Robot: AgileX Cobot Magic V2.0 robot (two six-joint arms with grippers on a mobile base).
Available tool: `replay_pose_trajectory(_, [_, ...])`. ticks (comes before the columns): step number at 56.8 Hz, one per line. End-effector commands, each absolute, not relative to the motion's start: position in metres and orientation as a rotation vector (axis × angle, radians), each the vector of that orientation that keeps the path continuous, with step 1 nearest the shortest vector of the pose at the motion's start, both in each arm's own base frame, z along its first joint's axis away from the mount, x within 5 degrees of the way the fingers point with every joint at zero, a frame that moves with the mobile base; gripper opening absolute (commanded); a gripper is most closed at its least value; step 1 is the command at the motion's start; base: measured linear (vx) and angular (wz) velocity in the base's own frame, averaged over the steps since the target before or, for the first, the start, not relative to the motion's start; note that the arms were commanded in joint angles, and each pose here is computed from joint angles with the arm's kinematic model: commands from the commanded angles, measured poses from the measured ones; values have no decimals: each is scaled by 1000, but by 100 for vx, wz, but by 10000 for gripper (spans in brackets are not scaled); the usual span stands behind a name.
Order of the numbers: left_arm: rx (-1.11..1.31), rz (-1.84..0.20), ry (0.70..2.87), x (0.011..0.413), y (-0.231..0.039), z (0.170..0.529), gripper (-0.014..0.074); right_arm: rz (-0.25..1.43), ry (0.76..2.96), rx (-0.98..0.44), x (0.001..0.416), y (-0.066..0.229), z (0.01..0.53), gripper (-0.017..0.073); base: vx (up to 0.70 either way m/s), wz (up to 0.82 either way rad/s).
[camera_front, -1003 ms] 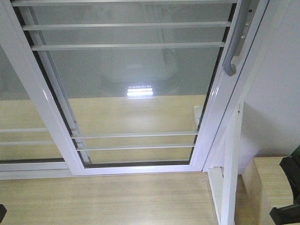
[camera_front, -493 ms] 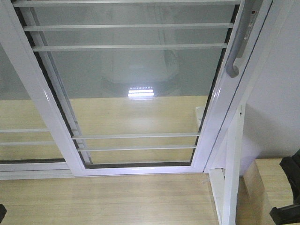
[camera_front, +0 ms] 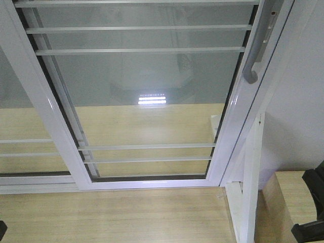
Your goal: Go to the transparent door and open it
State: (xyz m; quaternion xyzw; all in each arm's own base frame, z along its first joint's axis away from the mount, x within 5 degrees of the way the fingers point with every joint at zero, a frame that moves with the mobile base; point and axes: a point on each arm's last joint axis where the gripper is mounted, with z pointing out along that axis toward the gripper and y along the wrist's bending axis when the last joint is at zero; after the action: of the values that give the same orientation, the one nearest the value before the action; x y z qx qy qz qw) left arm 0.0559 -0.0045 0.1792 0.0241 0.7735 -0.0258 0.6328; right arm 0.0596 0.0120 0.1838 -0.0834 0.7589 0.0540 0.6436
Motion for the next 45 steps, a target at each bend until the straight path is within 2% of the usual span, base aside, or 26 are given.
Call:
replay_pose_trajectory(1, [42, -67, 1723, 59, -4, 183, -6, 124, 1667, -183, 62, 12, 190, -1, 0, 0])
replay_pose_trajectory(45, [42, -67, 1723, 59, -4, 183, -6, 124, 1668, -183, 62, 12, 190, -1, 0, 0])
